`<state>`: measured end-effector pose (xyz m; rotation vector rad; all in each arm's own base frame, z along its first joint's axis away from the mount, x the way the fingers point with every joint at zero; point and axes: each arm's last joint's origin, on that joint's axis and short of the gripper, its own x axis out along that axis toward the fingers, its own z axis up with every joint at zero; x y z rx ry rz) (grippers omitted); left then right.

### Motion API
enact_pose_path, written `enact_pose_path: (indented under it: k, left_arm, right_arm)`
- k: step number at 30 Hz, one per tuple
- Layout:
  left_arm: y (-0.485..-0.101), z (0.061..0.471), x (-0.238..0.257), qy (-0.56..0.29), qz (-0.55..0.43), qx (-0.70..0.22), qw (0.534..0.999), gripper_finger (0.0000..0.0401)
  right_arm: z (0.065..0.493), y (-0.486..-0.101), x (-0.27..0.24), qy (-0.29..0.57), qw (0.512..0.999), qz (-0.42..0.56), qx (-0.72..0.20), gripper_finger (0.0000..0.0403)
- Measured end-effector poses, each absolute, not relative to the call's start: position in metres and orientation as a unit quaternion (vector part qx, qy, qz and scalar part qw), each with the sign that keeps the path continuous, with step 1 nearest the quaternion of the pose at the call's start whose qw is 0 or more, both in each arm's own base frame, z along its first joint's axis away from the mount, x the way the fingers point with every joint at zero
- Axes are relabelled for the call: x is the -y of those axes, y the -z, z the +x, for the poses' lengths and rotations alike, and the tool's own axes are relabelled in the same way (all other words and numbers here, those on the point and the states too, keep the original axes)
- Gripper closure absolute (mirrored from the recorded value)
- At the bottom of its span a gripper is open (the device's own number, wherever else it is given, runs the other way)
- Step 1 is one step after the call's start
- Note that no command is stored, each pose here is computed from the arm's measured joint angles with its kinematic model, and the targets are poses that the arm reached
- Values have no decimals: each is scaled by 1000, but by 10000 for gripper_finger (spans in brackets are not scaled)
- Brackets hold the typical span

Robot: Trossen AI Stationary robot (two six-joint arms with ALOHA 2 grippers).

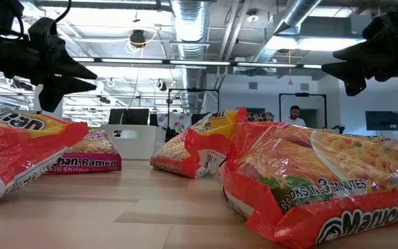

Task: Sort Maruchan noodles
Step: Put the green noodle pack into the right white bin

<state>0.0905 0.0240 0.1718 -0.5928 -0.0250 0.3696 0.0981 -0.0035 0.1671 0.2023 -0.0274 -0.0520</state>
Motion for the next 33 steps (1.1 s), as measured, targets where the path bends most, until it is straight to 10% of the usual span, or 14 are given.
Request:
enact_pose_path:
  k: [15, 33]
  left_arm:
    - [-172, 91, -24, -181, -264, 7, 947, 287]
    - [-172, 91, -24, -181, -300, 14, 937, 287]
  right_arm:
    - [98, -173, 4, 25, 983, 180, 34, 182]
    - [73, -232, 7, 29, 916, 180, 357, 182]
